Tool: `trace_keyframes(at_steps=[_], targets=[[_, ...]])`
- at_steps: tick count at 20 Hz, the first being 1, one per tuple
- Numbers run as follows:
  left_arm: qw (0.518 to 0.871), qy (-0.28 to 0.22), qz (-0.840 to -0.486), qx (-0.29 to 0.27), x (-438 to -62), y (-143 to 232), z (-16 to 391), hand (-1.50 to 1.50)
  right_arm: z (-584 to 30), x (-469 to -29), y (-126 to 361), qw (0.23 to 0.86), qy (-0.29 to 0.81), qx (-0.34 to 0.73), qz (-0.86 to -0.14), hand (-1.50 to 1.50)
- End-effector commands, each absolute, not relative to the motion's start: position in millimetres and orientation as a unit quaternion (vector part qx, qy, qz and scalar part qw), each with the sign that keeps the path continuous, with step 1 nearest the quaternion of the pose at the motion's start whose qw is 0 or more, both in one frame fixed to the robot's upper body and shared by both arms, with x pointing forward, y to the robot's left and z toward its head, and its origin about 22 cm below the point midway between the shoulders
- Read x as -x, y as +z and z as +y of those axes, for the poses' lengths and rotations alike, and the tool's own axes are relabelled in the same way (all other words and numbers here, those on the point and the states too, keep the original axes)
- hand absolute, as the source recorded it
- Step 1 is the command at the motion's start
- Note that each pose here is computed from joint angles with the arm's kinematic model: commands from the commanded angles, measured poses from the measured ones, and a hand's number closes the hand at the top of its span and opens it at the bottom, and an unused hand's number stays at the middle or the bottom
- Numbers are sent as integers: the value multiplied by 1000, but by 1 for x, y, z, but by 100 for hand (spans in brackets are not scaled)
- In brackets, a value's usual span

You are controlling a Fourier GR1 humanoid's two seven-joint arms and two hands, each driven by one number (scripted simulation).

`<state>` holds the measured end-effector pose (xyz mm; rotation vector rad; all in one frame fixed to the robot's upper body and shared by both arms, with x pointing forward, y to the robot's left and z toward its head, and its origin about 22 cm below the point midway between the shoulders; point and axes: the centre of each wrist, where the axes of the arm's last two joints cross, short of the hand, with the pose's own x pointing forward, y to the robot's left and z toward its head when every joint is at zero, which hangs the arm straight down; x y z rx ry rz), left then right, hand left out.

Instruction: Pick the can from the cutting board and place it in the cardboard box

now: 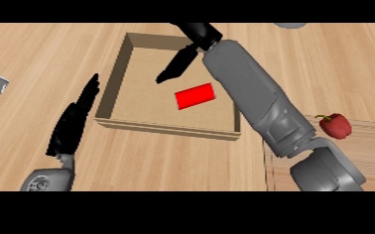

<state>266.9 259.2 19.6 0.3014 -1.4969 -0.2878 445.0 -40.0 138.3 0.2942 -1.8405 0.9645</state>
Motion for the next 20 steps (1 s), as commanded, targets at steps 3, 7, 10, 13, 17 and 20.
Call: trace_keyframes(at_steps=[3, 7, 10, 13, 17, 20], targets=[[718, -119, -670, -148, -260, 17, 275, 0, -62, -460, 158, 549, 272, -193, -767, -150], [708, -120, -681, -141, -258, 22, 254, 0, -108, -474, 167, 569, 219, -144, -779, -150], [708, -124, -680, -144, -265, 17, 262, 0, -134, -482, 189, 572, 204, -115, -786, -150], [705, -123, -686, -132, -264, 24, 249, 0, -167, -485, 189, 582, 183, -119, -784, -150], [705, -129, -684, -138, -256, 18, 258, 0, -232, -484, 195, 574, 182, -115, -790, -150], [698, -135, -690, -134, -264, 22, 258, 0, -247, -483, 200, 560, 204, -125, -793, -150]])
